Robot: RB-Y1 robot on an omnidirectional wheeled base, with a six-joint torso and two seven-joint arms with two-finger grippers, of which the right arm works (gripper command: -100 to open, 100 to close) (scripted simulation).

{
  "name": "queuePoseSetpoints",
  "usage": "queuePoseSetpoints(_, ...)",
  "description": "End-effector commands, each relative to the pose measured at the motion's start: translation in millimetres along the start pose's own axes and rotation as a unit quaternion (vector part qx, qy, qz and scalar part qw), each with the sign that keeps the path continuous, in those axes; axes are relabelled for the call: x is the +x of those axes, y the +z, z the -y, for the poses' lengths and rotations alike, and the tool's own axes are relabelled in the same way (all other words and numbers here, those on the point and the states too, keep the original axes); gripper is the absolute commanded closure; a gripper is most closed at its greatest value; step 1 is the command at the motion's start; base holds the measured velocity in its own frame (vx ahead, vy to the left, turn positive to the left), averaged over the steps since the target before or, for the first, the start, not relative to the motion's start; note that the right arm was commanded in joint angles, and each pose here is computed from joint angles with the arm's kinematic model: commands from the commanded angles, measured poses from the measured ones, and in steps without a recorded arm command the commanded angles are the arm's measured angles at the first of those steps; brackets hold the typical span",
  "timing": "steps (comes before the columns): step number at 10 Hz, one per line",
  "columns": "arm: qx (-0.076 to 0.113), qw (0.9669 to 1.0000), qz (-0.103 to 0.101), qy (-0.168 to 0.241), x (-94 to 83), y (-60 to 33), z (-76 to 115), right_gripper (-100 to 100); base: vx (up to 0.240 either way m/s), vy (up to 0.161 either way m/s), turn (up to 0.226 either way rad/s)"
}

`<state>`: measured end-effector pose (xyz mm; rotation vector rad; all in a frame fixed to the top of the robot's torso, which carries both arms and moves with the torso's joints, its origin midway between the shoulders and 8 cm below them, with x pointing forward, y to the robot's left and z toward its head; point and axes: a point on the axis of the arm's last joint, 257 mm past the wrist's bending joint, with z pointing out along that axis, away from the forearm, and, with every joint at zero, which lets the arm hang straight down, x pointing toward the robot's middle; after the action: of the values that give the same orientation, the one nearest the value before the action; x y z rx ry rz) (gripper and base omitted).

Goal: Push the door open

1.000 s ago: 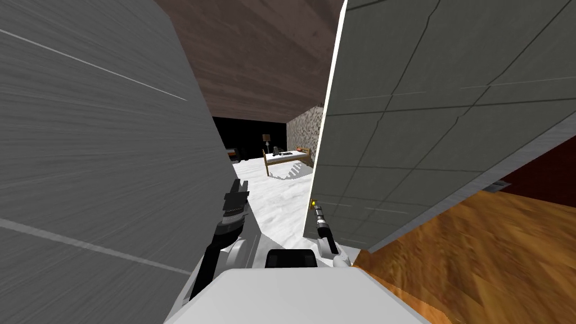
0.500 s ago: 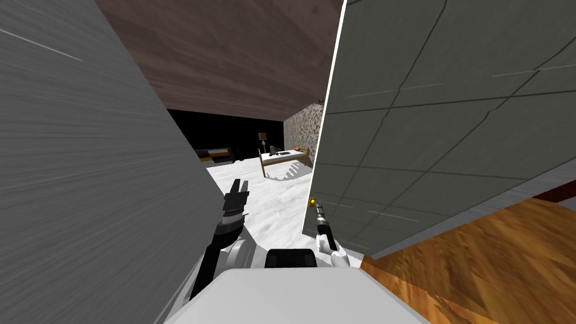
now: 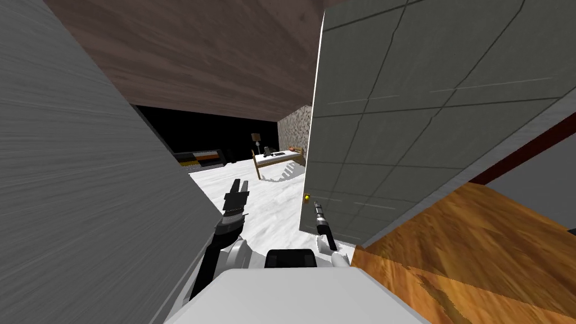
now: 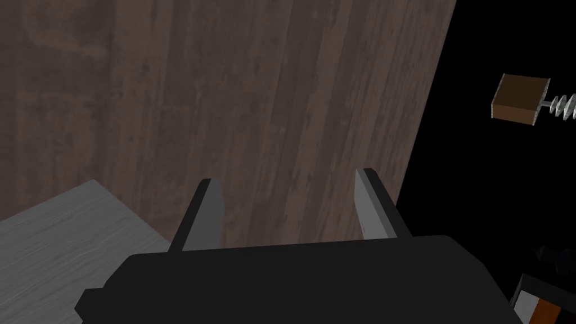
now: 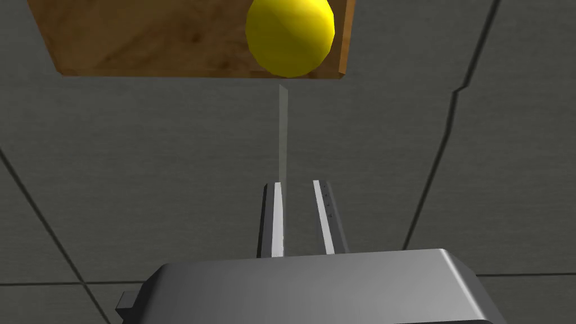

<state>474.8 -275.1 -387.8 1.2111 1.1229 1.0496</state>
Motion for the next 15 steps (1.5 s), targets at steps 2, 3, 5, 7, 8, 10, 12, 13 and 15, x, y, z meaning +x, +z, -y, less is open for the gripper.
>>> queuePoseSetpoints(2, 0.0, 0.9999, -0.017, -0.002, 15.0, -3.1, -0.2, -100, -0.066, -0.017, -0.148)
queuePoseSetpoints(3, 0.0, 0.9997, -0.023, -0.002, 22.2, -4.5, -0.2, -100, -0.044, -0.01, -0.148)
queuePoseSetpoints(5, 0.001, 0.9993, -0.038, 0.0, 39.1, -8.3, -0.3, -100, -0.04, -0.002, -0.16)
queuePoseSetpoints(7, 0.002, 0.9986, -0.052, 0.005, 58.1, -13.0, -0.7, -100, -0.051, 0.0, -0.175)
queuePoseSetpoints(8, 0.003, 0.9982, -0.058, 0.009, 68.1, -15.5, -1.0, -100, -0.056, 0.023, -0.125)
queuePoseSetpoints(10, 0.004, 0.9973, -0.071, 0.017, 88.1, -20.8, -2.1, -100, -0.051, 0.026, -0.14)
queuePoseSetpoints(12, 0.005, 0.9959, -0.085, 0.03, 114.2, -28.0, -4.6, -100, -0.069, 0.088, -0.162)
queuePoseSetpoints(13, 0.005, 0.9959, -0.085, 0.03, 114.2, -28.0, -4.6, -100, -0.048, 0.064, -0.026)
queuePoseSetpoints(15, 0.004, 0.9964, -0.083, 0.017, 99.7, -24.5, -3.4, -100, 0.039, -0.005, 0.011)
